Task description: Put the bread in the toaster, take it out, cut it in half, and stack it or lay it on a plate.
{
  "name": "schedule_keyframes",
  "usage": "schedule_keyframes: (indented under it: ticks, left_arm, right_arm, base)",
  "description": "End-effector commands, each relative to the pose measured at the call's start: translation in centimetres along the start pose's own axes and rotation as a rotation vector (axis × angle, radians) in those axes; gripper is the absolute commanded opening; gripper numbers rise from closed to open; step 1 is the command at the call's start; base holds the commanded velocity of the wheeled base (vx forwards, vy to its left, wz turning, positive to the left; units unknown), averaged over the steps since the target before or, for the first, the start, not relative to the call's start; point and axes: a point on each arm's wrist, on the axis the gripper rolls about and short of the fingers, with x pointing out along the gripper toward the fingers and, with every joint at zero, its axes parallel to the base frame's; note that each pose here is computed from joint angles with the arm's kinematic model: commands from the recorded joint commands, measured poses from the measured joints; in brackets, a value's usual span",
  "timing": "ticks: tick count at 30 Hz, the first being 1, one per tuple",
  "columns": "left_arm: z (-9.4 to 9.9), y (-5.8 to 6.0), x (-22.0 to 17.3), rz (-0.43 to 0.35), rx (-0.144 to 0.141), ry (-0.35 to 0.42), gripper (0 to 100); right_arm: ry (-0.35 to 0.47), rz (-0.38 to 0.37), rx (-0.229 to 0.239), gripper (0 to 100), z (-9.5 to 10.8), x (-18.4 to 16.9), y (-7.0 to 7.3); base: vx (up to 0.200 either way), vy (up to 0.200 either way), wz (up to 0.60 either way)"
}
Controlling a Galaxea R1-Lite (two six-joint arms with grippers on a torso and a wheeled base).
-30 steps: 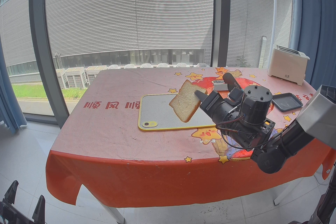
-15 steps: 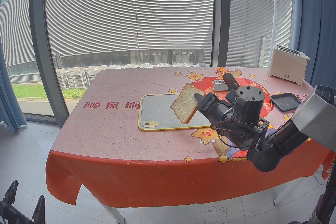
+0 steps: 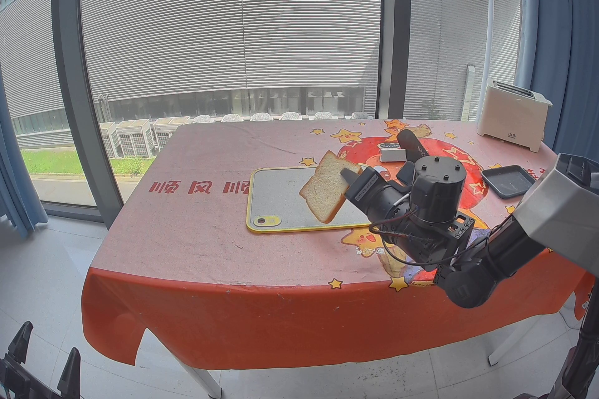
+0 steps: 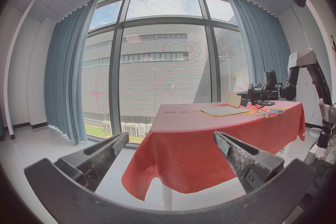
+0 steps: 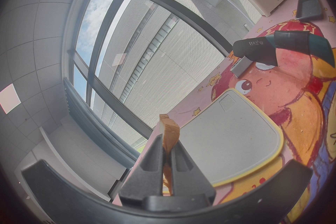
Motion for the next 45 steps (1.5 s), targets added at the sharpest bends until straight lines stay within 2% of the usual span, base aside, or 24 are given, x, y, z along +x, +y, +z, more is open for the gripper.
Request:
schedule_keyframes:
  ticks: [1, 4, 8, 12, 18, 21, 35, 42, 45]
  left_arm:
    - [-0.5, 0.0, 0.0, 0.000, 0.000, 0.001, 100]
    - [-0.5, 0.0, 0.0, 0.000, 0.000, 0.001, 100]
    - [-0.5, 0.0, 0.0, -0.001, 0.000, 0.001, 100]
    - [-0.5, 0.0, 0.0, 0.000, 0.000, 0.001, 100]
    - [-0.5, 0.0, 0.0, 0.000, 0.000, 0.001, 100]
    - [-0.5, 0.0, 0.0, -0.001, 0.000, 0.001, 100]
    - [-0.5, 0.0, 0.0, 0.000, 0.000, 0.001, 100]
    - [-0.5, 0.0, 0.0, 0.000, 0.000, 0.001, 100]
    - [-0.5, 0.0, 0.0, -0.001, 0.000, 0.001, 100]
  right_arm:
    - [-0.035, 0.020, 0.005, 0, 1.0, 0.7, 0.4]
    - [-0.057, 0.007, -0.014, 0, 2.0, 1.6, 0.0]
    - [-0.066, -0.014, -0.050, 0, 2.9, 2.6, 0.1]
    - [-0.065, -0.013, -0.055, 0, 3.1, 2.9, 0.5]
    - [-0.020, -0.043, -0.108, 0, 3.0, 3.4, 0.6]
    - [-0.012, -0.034, -0.132, 0, 3.0, 3.4, 0.6]
    - [0.006, -0.051, -0.136, 0, 2.4, 3.6, 0.0]
    - [0.030, -0.068, -0.136, 0, 1.2, 4.3, -0.8]
    - [0.046, -0.088, -0.134, 0, 0.2, 4.9, -1.8]
  base:
    - [0.000, 0.000, 0.00]
    - [0.000, 0.000, 0.00]
    - [0.000, 0.000, 0.00]
    - [0.000, 0.000, 0.00]
    - [0.000, 0.000, 0.00]
    - [0.000, 0.000, 0.00]
    - [0.000, 0.000, 0.00]
    - [0.000, 0.000, 0.00]
    - [0.000, 0.000, 0.00]
